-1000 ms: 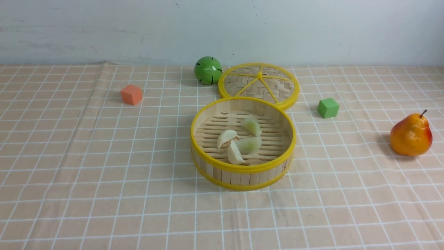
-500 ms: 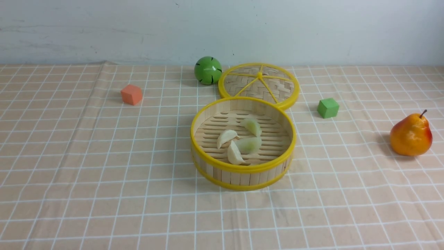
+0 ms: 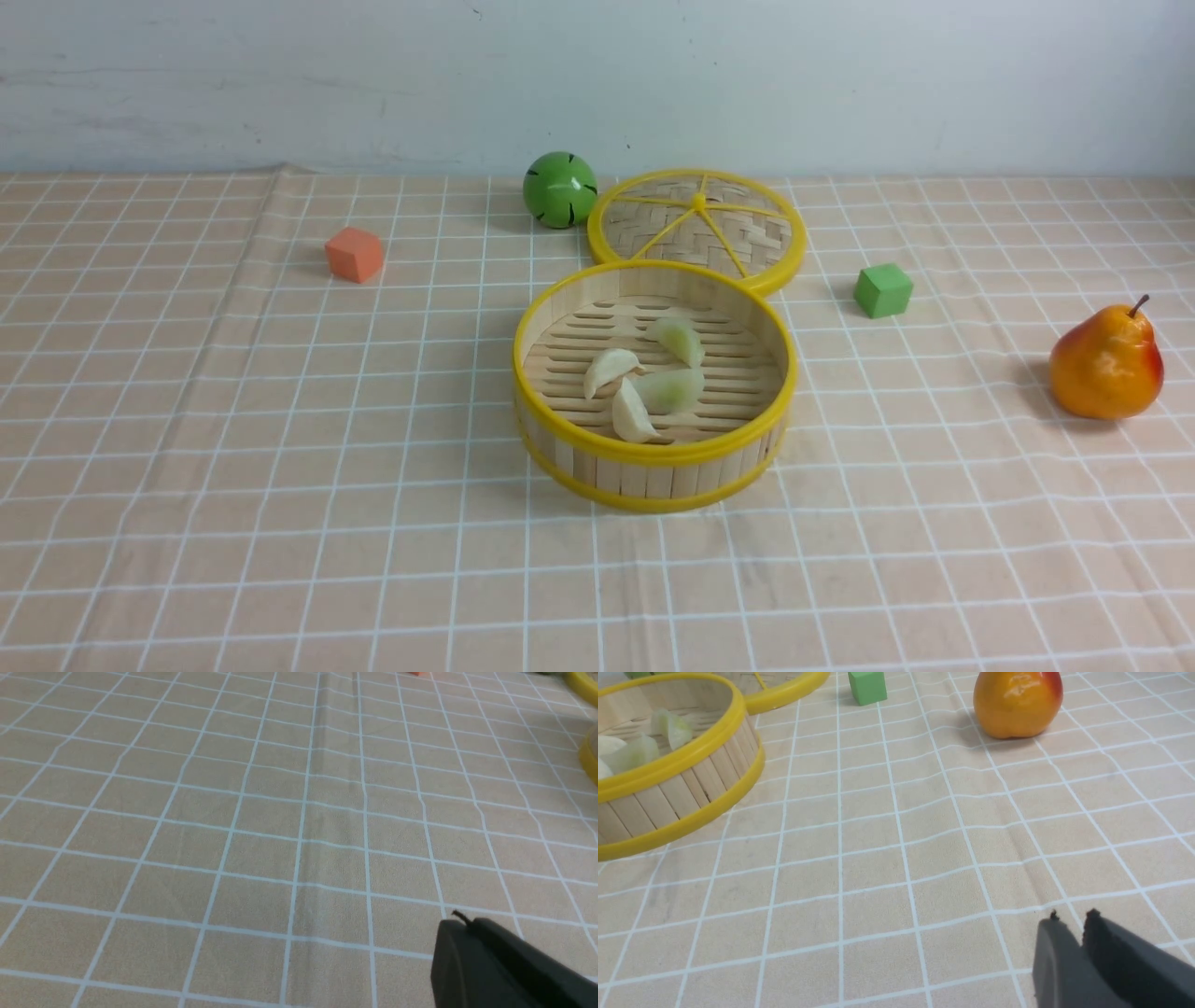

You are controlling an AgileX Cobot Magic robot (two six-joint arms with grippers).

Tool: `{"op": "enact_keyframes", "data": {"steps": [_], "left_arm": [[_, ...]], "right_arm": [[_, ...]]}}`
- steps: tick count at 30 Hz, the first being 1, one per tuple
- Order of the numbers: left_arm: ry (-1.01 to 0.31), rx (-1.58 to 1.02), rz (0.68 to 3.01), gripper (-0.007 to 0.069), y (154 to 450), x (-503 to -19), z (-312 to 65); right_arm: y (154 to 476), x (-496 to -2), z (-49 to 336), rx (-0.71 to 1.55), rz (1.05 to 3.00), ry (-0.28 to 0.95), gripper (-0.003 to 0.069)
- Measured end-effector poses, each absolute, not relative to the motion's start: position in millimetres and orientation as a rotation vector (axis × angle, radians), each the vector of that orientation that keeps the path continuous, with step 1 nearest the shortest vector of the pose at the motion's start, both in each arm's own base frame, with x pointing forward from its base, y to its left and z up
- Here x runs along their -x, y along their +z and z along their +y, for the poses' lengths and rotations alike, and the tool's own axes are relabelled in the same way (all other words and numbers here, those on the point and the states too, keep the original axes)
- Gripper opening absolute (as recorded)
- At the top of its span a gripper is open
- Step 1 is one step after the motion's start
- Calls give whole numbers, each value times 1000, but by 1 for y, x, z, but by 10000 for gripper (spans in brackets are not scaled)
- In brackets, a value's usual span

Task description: Put the dumplings into the steamer on the table with the brown tablecloth.

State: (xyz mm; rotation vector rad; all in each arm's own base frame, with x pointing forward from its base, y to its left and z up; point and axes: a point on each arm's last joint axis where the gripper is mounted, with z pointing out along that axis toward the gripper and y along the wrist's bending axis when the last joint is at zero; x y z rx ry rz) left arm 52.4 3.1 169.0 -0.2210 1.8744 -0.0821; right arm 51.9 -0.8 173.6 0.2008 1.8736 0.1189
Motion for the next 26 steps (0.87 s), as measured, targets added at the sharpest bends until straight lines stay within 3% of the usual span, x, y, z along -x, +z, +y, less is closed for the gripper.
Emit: {"op": "enact_keyframes", "data": {"steps": [26], "left_arm": [[-82,221,1875,-1,169,-52,3]], "right_arm": [[174,-52,-1,-201,1874,119,111]]}}
